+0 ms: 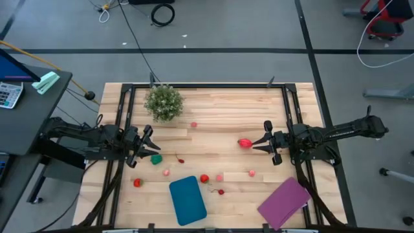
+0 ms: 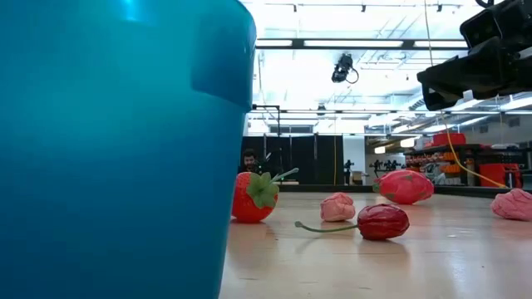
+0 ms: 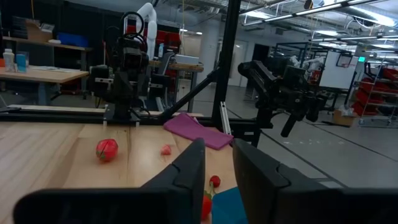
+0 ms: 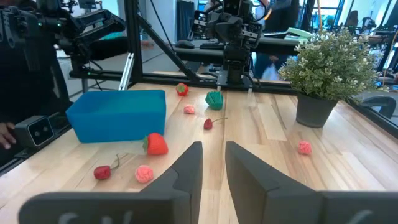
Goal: Pick and placing Produce into tupperware
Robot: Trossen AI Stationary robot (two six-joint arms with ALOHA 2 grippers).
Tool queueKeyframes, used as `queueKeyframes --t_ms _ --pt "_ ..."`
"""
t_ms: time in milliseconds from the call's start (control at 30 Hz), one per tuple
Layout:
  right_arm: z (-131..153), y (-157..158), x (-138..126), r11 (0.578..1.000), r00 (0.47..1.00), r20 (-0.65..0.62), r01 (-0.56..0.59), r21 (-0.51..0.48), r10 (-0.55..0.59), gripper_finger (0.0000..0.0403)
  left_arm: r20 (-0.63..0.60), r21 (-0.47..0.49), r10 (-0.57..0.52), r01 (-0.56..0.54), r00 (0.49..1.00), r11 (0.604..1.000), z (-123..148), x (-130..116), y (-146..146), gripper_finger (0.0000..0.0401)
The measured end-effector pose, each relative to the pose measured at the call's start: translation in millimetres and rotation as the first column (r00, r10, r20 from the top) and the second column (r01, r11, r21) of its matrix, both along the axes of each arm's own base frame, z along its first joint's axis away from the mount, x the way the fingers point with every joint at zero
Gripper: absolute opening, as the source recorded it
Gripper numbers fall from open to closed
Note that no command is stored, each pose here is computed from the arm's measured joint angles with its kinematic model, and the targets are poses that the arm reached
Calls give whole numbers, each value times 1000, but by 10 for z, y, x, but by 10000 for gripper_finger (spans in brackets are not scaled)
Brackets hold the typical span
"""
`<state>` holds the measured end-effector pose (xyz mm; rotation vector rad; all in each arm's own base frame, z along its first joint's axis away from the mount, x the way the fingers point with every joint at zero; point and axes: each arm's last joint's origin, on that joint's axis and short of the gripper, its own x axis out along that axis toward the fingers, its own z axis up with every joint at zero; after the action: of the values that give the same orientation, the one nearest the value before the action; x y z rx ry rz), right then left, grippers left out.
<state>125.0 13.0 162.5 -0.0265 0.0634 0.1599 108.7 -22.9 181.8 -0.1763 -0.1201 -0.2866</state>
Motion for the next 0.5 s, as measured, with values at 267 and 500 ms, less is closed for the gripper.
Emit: queueKeyframes --t_ms 267,500 --pt "-1 0 0 1000 1000 0 0 0 0 77 0 0 0 0 1000 1000 -1 0 0 90" --pt "-1 0 0 1000 1000 -1 0 0 0 77 0 0 0 0 1000 1000 1 0 0 92"
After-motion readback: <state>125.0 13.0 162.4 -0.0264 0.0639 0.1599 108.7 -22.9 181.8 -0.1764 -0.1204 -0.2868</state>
